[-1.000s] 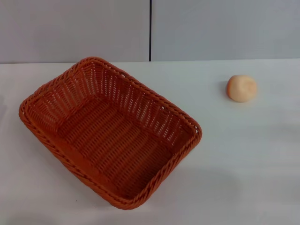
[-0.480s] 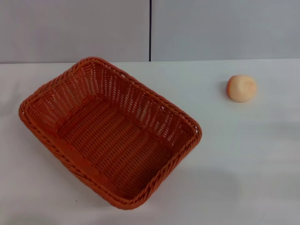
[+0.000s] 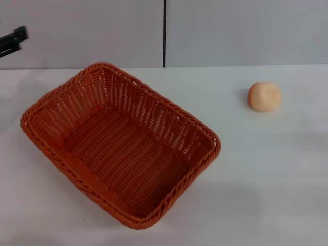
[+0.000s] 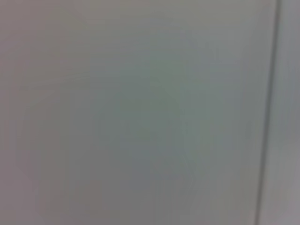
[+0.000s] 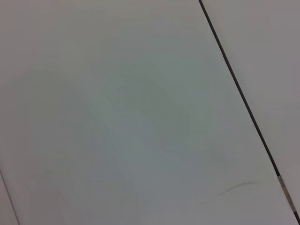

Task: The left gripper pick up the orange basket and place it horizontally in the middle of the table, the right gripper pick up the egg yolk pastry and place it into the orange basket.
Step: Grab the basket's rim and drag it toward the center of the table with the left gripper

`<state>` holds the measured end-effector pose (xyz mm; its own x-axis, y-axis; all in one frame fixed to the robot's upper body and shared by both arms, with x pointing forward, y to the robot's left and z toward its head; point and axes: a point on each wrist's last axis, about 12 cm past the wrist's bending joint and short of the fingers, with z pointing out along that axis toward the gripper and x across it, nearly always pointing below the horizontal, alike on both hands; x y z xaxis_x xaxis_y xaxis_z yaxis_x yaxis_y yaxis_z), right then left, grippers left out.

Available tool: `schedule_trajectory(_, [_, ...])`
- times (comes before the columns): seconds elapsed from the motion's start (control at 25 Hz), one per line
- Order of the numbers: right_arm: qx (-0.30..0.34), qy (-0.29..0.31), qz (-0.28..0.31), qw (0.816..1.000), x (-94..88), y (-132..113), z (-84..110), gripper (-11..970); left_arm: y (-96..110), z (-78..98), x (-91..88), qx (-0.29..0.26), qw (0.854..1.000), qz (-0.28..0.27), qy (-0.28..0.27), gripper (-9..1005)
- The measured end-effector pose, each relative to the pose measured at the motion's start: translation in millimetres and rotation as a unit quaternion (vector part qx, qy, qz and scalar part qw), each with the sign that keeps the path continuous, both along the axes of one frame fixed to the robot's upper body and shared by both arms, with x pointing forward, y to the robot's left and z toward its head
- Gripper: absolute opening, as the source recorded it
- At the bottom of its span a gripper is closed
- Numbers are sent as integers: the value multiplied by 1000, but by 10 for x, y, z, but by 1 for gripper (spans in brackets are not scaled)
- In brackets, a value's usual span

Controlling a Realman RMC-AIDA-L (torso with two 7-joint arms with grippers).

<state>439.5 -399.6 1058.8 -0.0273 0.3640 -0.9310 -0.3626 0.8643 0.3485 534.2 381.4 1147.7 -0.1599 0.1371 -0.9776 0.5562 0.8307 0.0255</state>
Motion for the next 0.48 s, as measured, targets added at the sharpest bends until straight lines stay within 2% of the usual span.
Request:
schedule_trajectory(0.12, [-1,-2,2,1000,23,2,13,651,-106,230,122,59,997,-37,35,782])
schedule_trajectory(0.28, [-1,-4,4,1000,43,7,23,651,-216,454,245,143,985,-57,76,778])
schedule_trajectory(0.32, [-1,-5,5,1000,54,10,29,651,-280,556,306,186,975,-63,107,777])
schedule_trajectory(0.4, [-1,-5,5,1000,60,10,32,651,-312,604,333,205,969,-66,120,776])
schedule_trajectory(0.48, [-1,-7,6,1000,71,14,38,651,-417,684,396,256,952,-72,153,774])
